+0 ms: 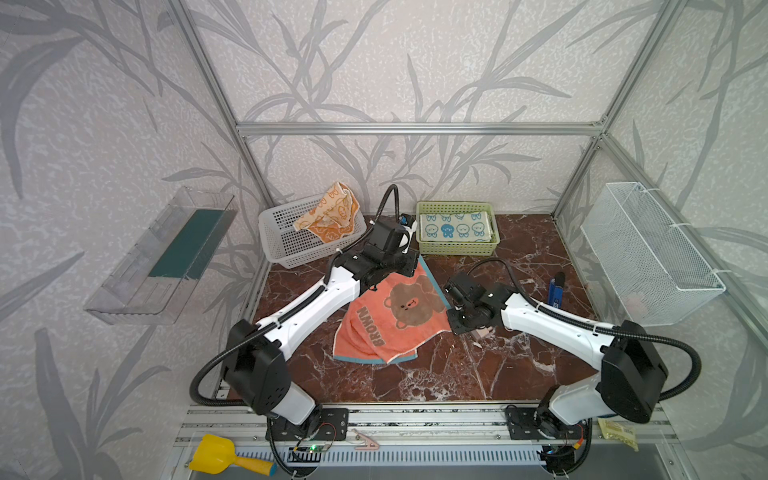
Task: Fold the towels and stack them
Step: 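Lift the pink bear towel with both grippers and shake it out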
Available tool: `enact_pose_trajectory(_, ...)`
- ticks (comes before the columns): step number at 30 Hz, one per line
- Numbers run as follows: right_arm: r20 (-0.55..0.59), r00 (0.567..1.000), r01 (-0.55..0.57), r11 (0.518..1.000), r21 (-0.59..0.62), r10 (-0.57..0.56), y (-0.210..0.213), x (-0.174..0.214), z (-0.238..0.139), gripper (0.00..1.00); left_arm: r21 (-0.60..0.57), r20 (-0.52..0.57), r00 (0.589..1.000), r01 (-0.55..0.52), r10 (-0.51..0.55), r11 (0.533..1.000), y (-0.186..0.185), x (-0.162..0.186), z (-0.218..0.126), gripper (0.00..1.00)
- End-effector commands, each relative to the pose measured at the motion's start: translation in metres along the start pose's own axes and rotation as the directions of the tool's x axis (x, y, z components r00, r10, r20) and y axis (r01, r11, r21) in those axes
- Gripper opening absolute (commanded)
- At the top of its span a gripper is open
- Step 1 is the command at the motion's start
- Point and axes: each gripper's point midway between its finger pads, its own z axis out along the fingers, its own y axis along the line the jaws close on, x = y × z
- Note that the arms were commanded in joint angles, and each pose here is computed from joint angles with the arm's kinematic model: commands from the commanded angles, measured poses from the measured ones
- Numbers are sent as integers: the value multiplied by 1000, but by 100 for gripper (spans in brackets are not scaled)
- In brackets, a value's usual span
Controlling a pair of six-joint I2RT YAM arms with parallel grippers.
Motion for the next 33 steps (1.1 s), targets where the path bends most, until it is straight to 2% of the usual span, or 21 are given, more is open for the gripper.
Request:
enact_pose_trajectory(1,69,996,61,996,60,-65,-9,-19,-38,0,-40,139,990,-30,35,999,5,-27,-36,0)
enact_pose_trajectory(6,269,951,121,985,125,-151,-16,-68,-117,0,-58,321,944,-64,79,996,2,-63,-111,0)
enact_pose_trajectory(11,466,860,152,976,153,-207,-22,-98,-219,0,-34,487,868,-91,96,995,-10,-91,-188,0)
enact_pose_trajectory(13,539,807,181,969,167,-244,-19,-104,-261,0,-12,537,838,-102,92,995,-16,-97,-216,0)
enact_pose_trajectory(16,607,739,231,956,179,-292,-11,-106,-310,0,35,590,803,-130,85,991,-30,-103,-251,0)
enact_pose_trajectory(21,652,657,296,925,239,-378,0,-105,-371,0,86,625,769,-243,138,966,-68,-107,-292,0)
enact_pose_trajectory(25,677,611,336,909,247,-409,5,-103,-405,0,110,653,746,-263,130,958,-80,-111,-317,0)
enact_pose_trajectory(29,710,576,320,910,262,-407,2,-108,-421,0,101,626,767,-254,137,962,-81,-117,-319,0)
enact_pose_trajectory(33,706,569,310,905,291,-422,5,-119,-415,0,42,597,791,-195,132,980,-71,-124,-309,0)
